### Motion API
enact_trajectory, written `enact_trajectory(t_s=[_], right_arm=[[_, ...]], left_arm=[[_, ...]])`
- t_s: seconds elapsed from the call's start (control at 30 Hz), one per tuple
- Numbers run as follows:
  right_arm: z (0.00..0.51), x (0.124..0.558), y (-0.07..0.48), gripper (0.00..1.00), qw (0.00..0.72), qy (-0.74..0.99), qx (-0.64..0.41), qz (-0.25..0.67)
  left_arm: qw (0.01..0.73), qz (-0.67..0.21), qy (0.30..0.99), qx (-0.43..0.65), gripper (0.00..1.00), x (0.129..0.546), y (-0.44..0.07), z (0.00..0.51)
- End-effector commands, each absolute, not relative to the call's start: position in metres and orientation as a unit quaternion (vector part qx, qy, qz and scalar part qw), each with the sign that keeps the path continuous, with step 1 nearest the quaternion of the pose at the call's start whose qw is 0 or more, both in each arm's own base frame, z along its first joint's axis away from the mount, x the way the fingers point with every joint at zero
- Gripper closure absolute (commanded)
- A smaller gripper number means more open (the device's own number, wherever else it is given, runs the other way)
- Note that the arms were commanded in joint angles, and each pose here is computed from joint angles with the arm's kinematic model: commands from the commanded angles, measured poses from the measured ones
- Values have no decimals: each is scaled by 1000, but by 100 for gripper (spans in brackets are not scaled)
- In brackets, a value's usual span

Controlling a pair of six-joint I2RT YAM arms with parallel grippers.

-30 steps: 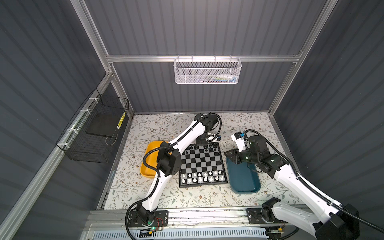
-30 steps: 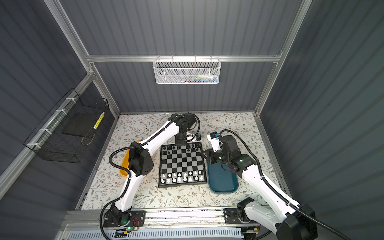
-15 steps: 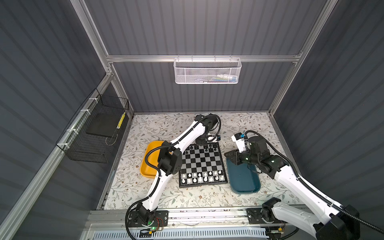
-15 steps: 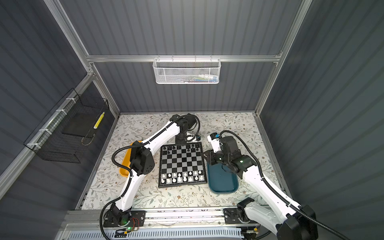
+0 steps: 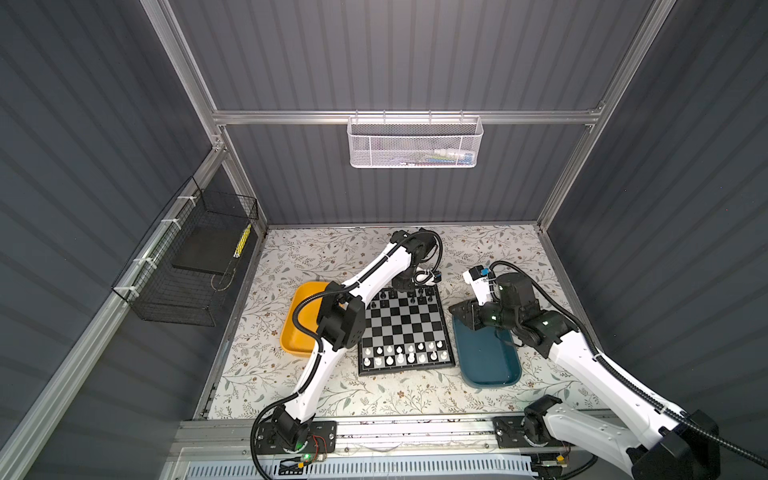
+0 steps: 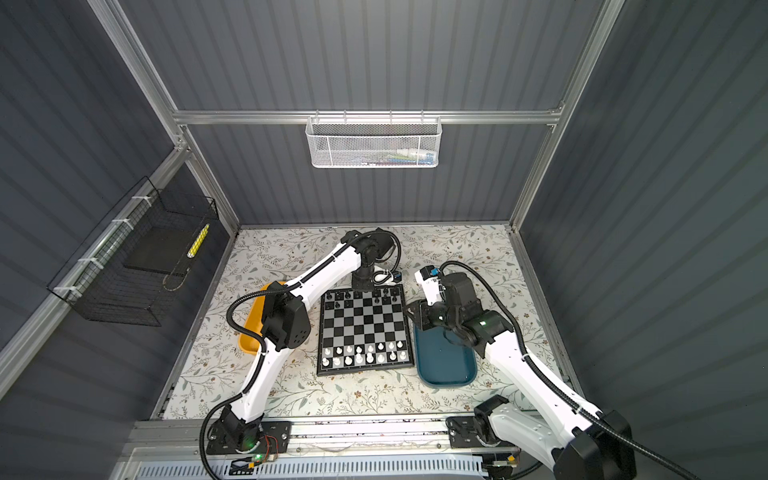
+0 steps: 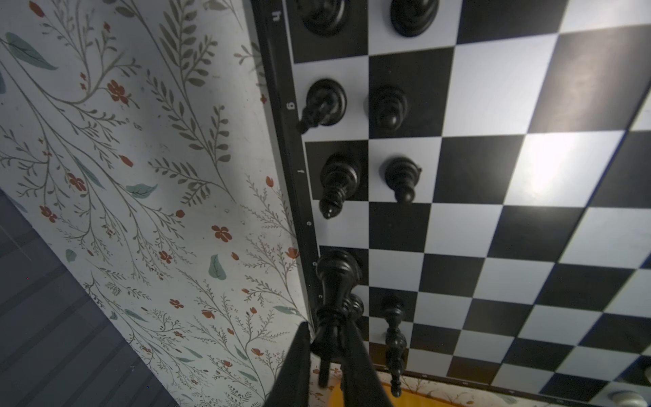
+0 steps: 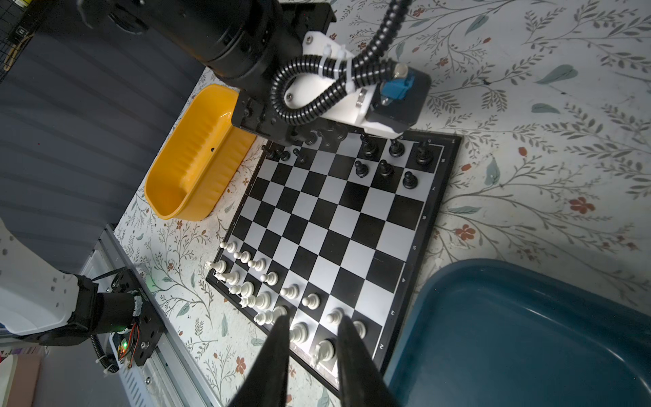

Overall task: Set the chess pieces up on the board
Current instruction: 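Lower the black piece onto an edge square and open the left gripper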

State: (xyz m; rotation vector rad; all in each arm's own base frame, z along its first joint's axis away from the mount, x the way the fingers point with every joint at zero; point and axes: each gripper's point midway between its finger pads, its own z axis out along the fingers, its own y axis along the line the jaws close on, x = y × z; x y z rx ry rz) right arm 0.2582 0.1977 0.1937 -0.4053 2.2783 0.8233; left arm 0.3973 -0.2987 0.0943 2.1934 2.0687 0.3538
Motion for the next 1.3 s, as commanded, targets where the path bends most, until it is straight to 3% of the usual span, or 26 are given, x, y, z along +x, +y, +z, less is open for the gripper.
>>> enact_trajectory(t_s=[0.0,1.27], right_arm=[[190,255,195,73,334,876,-155,311],[184,256,195,73,329,879,-154,308]], left_arm=[[39,118,674,729,82,395,-300,83],[17,102,675,730,80,390,-301,60]])
